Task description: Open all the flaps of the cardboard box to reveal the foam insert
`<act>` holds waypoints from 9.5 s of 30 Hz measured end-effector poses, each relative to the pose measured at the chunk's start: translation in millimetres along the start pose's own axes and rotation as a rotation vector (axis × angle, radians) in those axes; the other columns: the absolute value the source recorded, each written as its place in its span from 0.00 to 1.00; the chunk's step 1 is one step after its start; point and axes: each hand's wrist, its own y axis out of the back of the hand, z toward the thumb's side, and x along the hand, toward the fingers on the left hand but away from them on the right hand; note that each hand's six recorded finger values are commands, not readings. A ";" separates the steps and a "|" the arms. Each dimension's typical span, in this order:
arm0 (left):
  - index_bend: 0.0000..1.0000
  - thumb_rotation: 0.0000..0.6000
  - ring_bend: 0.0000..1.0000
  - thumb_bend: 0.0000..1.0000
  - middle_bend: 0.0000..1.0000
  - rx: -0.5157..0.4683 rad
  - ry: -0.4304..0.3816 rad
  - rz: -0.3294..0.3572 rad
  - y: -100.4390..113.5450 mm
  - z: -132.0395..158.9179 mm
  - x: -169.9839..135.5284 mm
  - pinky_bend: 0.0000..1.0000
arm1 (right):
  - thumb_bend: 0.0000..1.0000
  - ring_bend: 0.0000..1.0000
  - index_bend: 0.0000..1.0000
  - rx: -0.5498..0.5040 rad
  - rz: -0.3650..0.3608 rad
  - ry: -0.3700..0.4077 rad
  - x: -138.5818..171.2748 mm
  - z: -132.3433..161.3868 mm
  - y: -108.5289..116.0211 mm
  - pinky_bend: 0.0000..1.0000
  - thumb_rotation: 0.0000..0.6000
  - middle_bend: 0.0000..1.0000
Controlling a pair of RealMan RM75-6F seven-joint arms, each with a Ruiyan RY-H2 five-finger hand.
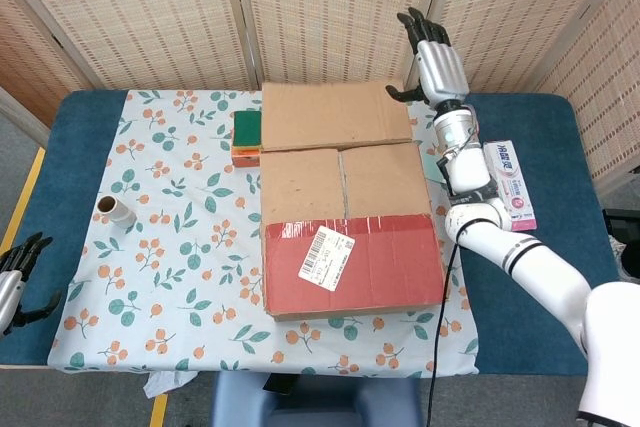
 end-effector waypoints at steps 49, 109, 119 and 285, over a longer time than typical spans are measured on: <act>0.00 1.00 0.10 0.46 0.07 0.076 0.027 -0.029 -12.5 4.8 10.8 0.00 | 0.28 0.12 0.00 -0.800 0.853 0.020 204.3 -72.6 -52.6 0.30 1.00 0.02; 0.03 1.00 0.01 0.50 0.01 0.152 0.027 0.069 -6.2 21.1 -9.2 0.00 | 0.37 0.00 0.32 0.303 0.420 0.489 302.7 9.5 25.2 0.00 0.57 0.02; 0.00 1.00 0.00 0.50 0.00 0.129 0.013 0.075 -3.4 21.4 -13.1 0.00 | 0.39 0.00 0.39 0.414 0.411 0.540 247.0 85.7 -13.7 0.00 0.54 0.08; 0.46 1.00 0.00 1.00 0.01 0.333 -0.945 -0.289 -77.4 496.0 120.1 0.00 | 0.41 0.00 0.50 -0.182 -0.027 0.047 360.4 -200.0 76.5 0.00 0.58 0.00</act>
